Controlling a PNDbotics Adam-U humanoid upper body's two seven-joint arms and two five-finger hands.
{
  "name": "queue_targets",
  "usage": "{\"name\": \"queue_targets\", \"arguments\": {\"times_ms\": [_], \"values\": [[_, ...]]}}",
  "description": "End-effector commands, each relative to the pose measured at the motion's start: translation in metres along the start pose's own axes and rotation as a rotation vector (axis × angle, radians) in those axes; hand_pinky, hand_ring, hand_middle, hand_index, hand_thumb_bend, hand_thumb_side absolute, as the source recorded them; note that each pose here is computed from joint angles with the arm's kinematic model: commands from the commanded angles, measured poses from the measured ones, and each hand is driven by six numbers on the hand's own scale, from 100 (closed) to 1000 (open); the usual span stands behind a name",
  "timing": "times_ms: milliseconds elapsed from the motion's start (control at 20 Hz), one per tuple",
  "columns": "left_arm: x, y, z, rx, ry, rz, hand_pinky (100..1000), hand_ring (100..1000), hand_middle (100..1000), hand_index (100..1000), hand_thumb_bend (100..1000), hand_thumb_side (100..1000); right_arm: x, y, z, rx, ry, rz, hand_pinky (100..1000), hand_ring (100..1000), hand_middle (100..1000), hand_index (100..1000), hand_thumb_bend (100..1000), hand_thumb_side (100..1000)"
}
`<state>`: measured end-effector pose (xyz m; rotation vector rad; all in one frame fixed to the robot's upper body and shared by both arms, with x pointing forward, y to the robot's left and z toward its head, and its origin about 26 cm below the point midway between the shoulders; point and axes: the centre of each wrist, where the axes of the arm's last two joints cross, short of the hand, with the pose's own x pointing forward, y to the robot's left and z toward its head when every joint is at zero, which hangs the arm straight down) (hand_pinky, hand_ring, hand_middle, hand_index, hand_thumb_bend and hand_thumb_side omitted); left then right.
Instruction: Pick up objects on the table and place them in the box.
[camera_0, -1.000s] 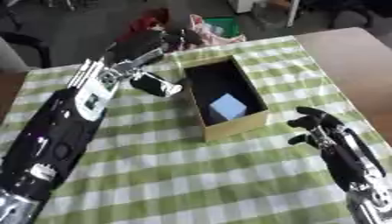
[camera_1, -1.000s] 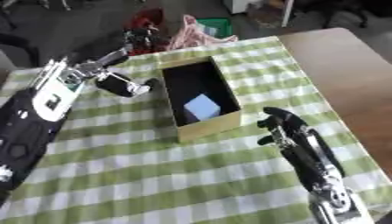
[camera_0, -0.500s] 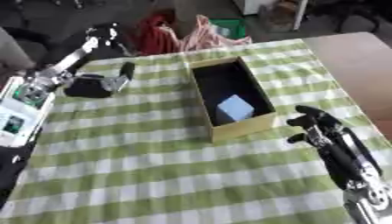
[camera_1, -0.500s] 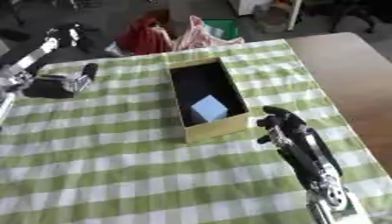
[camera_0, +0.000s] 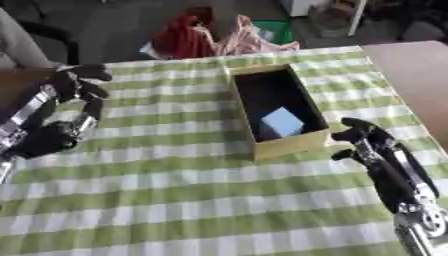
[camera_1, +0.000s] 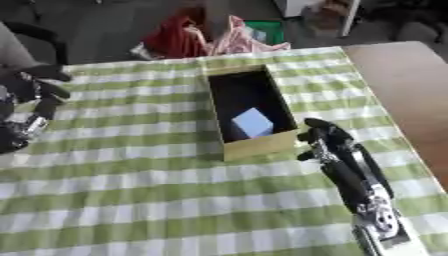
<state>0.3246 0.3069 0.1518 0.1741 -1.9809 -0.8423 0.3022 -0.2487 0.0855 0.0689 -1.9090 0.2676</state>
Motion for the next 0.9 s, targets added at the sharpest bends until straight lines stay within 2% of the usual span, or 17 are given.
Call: {"name": "queue_targets", "arguments": {"times_ms": [50, 350, 900], "values": [[0.003, 0.001, 0.009, 0.060, 0.017, 0.055, 682, 707, 786, 941, 100, 741, 0.007, -0.005, -0.001, -0.009, -0.024, 0.020, 571, 786, 595, 827, 100, 574], [-0.004, -0.017, 0.024, 0.087, 0.078, 0.148, 673, 694, 776, 942, 100, 789, 0.006, -0.004, -0.001, -0.013, -0.020, 0.019, 570, 786, 594, 827, 100, 574], [-0.008, -0.035, 0.026, 0.073, 0.119, 0.224, 670, 687, 769, 943, 100, 833, 0.004, -0.005, 0.002, -0.025, -0.011, 0.018, 570, 786, 594, 827, 100, 576]]}}
